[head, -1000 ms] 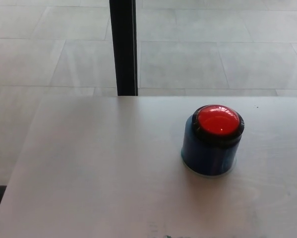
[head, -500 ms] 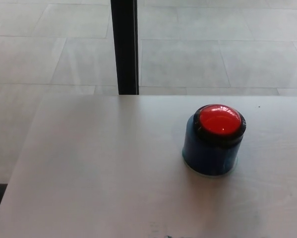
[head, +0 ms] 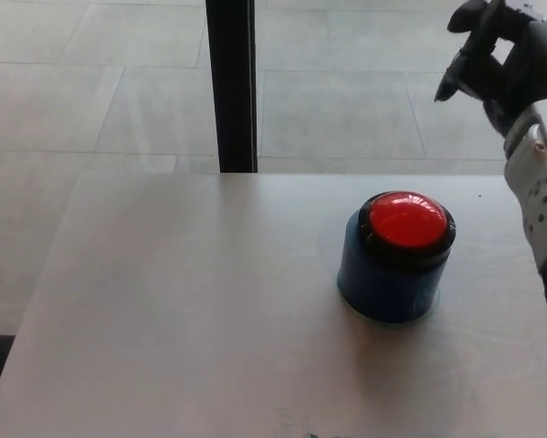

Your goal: The robot uses its right hand to press the red button kept in the middle of the desk

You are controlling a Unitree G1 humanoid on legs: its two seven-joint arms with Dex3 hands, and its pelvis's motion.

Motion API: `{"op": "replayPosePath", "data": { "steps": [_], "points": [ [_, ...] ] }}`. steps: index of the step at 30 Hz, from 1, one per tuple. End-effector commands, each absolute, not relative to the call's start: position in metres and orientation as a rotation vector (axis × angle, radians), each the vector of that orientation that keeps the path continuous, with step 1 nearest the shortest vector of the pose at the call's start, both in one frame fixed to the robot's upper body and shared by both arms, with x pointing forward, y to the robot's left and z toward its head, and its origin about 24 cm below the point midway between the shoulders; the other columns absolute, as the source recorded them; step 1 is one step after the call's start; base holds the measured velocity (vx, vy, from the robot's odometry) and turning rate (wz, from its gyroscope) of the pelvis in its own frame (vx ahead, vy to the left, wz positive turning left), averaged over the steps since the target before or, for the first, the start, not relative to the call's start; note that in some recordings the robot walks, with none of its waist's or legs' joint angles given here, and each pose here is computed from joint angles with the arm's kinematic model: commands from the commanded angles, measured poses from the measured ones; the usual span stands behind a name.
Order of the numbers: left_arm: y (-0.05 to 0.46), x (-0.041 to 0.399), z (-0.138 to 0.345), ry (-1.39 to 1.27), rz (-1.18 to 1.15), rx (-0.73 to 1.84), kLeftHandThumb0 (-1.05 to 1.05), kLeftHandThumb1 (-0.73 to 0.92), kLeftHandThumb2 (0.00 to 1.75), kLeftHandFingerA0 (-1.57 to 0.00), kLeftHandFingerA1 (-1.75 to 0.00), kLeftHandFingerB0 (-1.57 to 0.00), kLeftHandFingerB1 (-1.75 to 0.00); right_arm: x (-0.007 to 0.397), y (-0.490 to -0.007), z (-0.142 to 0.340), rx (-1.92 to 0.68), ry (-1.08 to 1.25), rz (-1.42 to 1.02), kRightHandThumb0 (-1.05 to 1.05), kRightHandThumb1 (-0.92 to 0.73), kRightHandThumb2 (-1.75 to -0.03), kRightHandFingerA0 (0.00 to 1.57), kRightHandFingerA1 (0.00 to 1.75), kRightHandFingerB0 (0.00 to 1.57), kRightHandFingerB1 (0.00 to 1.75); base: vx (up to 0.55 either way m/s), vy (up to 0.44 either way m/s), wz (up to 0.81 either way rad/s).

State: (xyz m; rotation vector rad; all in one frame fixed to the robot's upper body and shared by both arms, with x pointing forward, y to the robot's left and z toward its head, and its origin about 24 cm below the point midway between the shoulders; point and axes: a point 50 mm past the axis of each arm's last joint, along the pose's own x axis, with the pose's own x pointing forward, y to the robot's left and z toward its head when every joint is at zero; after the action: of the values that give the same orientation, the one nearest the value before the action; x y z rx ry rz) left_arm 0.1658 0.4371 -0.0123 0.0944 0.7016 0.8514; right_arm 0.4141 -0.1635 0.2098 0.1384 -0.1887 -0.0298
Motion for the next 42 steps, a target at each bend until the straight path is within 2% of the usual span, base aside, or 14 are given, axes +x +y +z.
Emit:
{"op": "replayPosePath", "data": {
  "steps": [1, 9, 13, 15, 17, 19, 20, 23, 24, 25, 29, 30, 31, 42],
  "points": [
    [0.442, 0.163, -0.008, 0.702, 0.875, 0.109, -0.58, 0.92, 1.21, -0.4, -0.93, -0.18, -0.74, 0.413, -0.161, 0.187, 0.104, -0.133, -0.027, -0.15, -0.59, -1.14, 0.91, 1.75, 0.74, 1.59, 0.0, 0.0, 0.0],
    [0.442, 0.165, -0.007, 0.695, 0.88, 0.094, -0.6, 0.92, 1.11, -0.27, -1.21, -0.14, -0.91, 0.409, -0.156, 0.162, 0.062, -0.074, -0.01, -0.17, -0.48, -1.26, 0.94, 1.75, 0.79, 1.6, 0.0, 0.0, 0.0],
    [0.443, 0.164, -0.007, 0.692, 0.875, 0.099, -0.58, 0.92, 1.2, -0.39, -0.92, -0.21, -0.75, 0.406, -0.147, 0.15, 0.016, -0.055, 0.014, -0.17, -0.48, -1.26, 0.92, 1.75, 0.77, 1.6, 0.0, 0.0, 0.0],
    [0.442, 0.165, -0.007, 0.697, 0.873, 0.111, -0.59, 0.92, 1.11, -0.3, -1.21, -0.17, -0.92, 0.404, -0.142, 0.142, 0.001, -0.04, 0.032, -0.16, -0.48, -1.26, 0.95, 1.75, 0.8, 1.58, 0.0, 0.0, 0.0],
    [0.441, 0.165, -0.008, 0.696, 0.866, 0.112, -0.58, 0.92, 1.21, -0.42, -0.94, -0.19, -0.74, 0.403, -0.14, 0.138, -0.001, -0.032, 0.035, -0.16, -0.49, -1.24, 0.94, 1.75, 0.8, 1.58, 0.0, 0.0, 0.0],
    [0.441, 0.165, -0.008, 0.7, 0.867, 0.12, -0.6, 0.92, 1.12, -0.33, -1.25, -0.15, -0.92, 0.4, -0.135, 0.128, -0.016, -0.002, 0.041, -0.16, -0.51, -1.22, 0.93, 1.75, 0.78, 1.59, 0.0, 0.0, 0.0],
    [0.441, 0.165, -0.008, 0.7, 0.866, 0.119, -0.61, 0.92, 1.19, -0.46, -0.97, -0.23, -0.77, 0.399, -0.134, 0.126, -0.026, 0.007, 0.04, -0.16, -0.52, -1.2, 0.93, 1.75, 0.78, 1.59, 0.0, 0.0, 0.0],
    [0.441, 0.164, -0.009, 0.704, 0.872, 0.107, -0.58, 0.92, 1.2, -0.42, -0.93, -0.22, -0.76, 0.396, -0.131, 0.117, -0.017, 0.023, 0.043, -0.13, -0.51, -1.21, 0.95, 1.75, 0.79, 1.58, 0.0, 0.0, 0.0],
    [0.441, 0.164, -0.009, 0.702, 0.867, 0.098, -0.59, 0.92, 1.21, -0.39, -0.91, -0.18, -0.74, 0.396, -0.131, 0.115, -0.021, 0.03, 0.042, -0.21, -0.49, -1.18, 1.25, 1.45, 1.01, 1.31, 0.0, 0.0, 0.0],
    [0.441, 0.164, -0.009, 0.703, 0.871, 0.098, -0.59, 0.92, 1.21, -0.4, -0.92, -0.2, -0.75, 0.396, -0.131, 0.113, -0.039, 0.036, 0.036, -0.14, -0.52, -1.21, 0.96, 1.75, 0.8, 1.58, 0.0, 0.0, 0.0],
    [0.441, 0.165, -0.009, 0.704, 0.87, 0.101, -0.59, 0.92, 1.21, -0.41, -0.93, -0.21, -0.76, 0.394, -0.136, 0.108, -0.042, 0.042, 0.031, -0.15, -0.52, -1.22, 0.96, 1.75, 0.8, 1.61, 0.0, 0.0, 0.0],
    [0.441, 0.164, -0.009, 0.702, 0.869, 0.104, -0.6, 0.92, 1.13, -0.3, -1.22, -0.16, -0.94, 0.393, -0.138, 0.106, -0.041, 0.044, 0.027, -0.25, -0.5, -1.17, 1.23, 1.45, 1.02, 1.32, 0.0, 0.0, 0.0],
    [0.442, 0.164, -0.008, 0.707, 0.862, 0.123, -0.6, 0.92, 1.13, -0.3, -1.2, -0.17, -0.93, 0.392, -0.14, 0.104, -0.042, 0.049, 0.021, -0.16, -0.49, -1.24, 0.97, 1.75, 0.81, 1.61, 0.0, 0.0, 0.0],
    [0.44, 0.167, -0.008, 0.7, 0.864, 0.109, -0.59, 0.92, 1.22, -0.41, -0.93, -0.22, -0.77, 0.381, -0.155, 0.071, 0.047, 0.146, -0.087, -0.19, -0.56, -1.17, 0.96, 1.75, 0.77, 1.57, 0.0, 0.0, 0.0]
  ]
}}
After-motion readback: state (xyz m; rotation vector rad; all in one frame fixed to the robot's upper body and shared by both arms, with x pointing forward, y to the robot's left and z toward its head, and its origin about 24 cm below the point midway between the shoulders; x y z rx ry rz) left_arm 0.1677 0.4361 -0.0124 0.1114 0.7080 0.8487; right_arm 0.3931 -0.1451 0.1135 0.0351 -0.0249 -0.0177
